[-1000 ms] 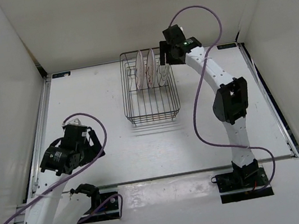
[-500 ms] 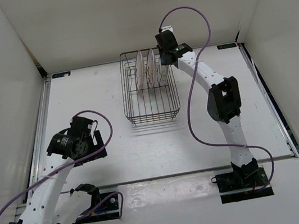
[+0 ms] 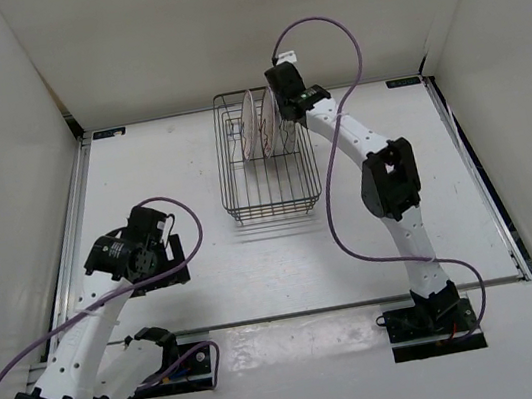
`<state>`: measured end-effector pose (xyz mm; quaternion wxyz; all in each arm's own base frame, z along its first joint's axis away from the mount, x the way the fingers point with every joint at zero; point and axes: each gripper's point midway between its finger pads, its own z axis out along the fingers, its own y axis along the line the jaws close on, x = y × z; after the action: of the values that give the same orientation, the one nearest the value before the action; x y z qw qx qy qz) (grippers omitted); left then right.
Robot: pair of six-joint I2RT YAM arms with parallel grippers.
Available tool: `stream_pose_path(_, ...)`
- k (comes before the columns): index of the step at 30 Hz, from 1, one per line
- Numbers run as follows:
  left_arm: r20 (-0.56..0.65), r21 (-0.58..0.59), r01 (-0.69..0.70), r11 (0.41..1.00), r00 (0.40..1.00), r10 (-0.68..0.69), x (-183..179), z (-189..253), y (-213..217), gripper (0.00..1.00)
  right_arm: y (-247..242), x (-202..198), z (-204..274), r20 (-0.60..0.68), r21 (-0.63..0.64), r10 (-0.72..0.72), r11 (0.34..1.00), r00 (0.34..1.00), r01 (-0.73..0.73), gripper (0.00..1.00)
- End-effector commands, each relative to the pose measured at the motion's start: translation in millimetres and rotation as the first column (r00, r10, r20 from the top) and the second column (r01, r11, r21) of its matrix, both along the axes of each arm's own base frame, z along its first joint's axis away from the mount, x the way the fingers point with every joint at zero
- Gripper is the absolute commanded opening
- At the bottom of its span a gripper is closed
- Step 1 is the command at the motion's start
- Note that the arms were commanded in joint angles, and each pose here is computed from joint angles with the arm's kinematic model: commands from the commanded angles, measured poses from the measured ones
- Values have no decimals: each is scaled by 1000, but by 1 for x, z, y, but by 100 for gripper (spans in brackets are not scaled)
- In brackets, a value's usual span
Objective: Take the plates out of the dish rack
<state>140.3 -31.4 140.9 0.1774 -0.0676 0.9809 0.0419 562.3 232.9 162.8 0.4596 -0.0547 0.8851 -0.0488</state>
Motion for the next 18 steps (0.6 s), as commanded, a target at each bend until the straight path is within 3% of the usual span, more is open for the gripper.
stream_pose_path(1,34,18,-3,1000,999,2,1,8,6,100,-2,11,54,154,-8,-30,999,988,32,0)
stream_pose_path(9,52,19,-11,1000,999,10,2,4,7,100,-26,6,138,329,3,-120,992,937,126,0)
stream_pose_path(12,51,11,-6,1000,999,6,1,1,6,100,-49,-5,184,401,66,-193,981,896,181,0)
stream_pose_path(14,57,8,-9,1000,998,9,2,0,6,100,-72,-16,218,432,173,-265,962,862,210,0)
stream_pose_path(18,53,19,-34,999,998,33,1,-4,8,100,-127,-38,234,389,329,-437,888,811,320,0)
